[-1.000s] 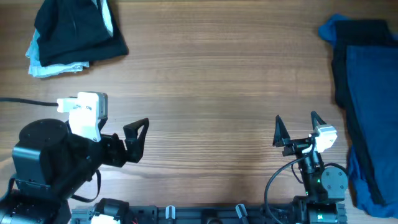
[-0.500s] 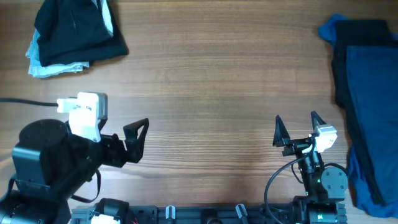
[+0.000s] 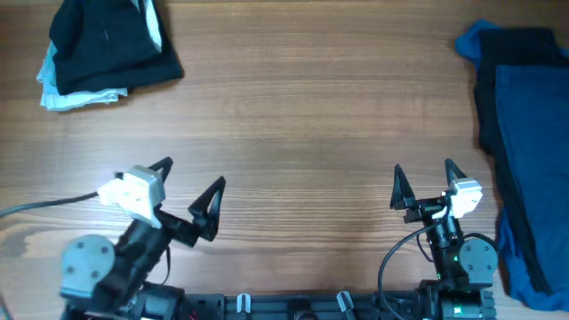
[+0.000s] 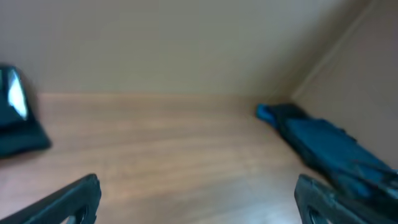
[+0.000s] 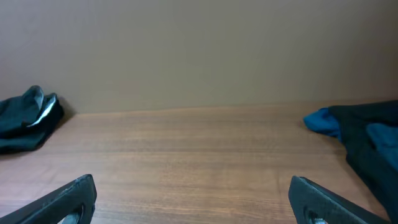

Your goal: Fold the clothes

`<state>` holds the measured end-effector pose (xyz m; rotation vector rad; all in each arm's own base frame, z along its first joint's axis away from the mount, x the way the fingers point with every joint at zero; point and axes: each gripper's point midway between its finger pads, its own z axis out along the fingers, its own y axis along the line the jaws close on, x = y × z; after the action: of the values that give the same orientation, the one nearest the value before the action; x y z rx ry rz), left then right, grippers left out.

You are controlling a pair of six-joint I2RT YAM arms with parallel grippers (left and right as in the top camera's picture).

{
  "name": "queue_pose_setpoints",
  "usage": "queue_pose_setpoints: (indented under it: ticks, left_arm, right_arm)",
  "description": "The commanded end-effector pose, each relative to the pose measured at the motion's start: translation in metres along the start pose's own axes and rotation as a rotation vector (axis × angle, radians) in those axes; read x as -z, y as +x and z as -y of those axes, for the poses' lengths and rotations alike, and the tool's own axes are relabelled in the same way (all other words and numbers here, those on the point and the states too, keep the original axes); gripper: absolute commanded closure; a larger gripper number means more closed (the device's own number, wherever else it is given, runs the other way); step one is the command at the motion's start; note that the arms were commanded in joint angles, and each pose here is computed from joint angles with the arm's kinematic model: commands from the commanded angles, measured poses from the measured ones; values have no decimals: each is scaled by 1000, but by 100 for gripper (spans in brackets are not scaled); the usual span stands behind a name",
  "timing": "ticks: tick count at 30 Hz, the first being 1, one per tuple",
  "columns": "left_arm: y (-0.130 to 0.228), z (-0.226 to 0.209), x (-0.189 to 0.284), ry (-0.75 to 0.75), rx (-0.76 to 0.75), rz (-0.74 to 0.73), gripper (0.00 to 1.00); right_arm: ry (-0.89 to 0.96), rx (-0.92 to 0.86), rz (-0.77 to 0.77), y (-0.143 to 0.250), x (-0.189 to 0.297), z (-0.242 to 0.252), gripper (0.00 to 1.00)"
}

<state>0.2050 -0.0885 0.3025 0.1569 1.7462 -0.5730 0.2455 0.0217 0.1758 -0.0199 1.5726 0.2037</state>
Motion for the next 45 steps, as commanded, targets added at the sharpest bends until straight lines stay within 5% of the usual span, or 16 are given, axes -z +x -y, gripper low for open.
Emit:
queue_pose_setpoints:
  ticks: [1, 7, 35, 45]
  left_arm:
    - [34, -19, -6, -25, 4, 27, 0]
    - [66, -40, -12, -49, -18, 119, 0]
    - [71, -88, -22, -195, -62, 336, 0]
    - [102, -117, -23, -319, -8, 218, 0]
  right_arm:
    - [7, 15, 14, -3, 0, 1, 0]
    - [7, 15, 14, -3, 0, 1, 0]
    - [7, 15, 14, -3, 0, 1, 0]
    - [7, 14, 14, -3, 0, 1, 0]
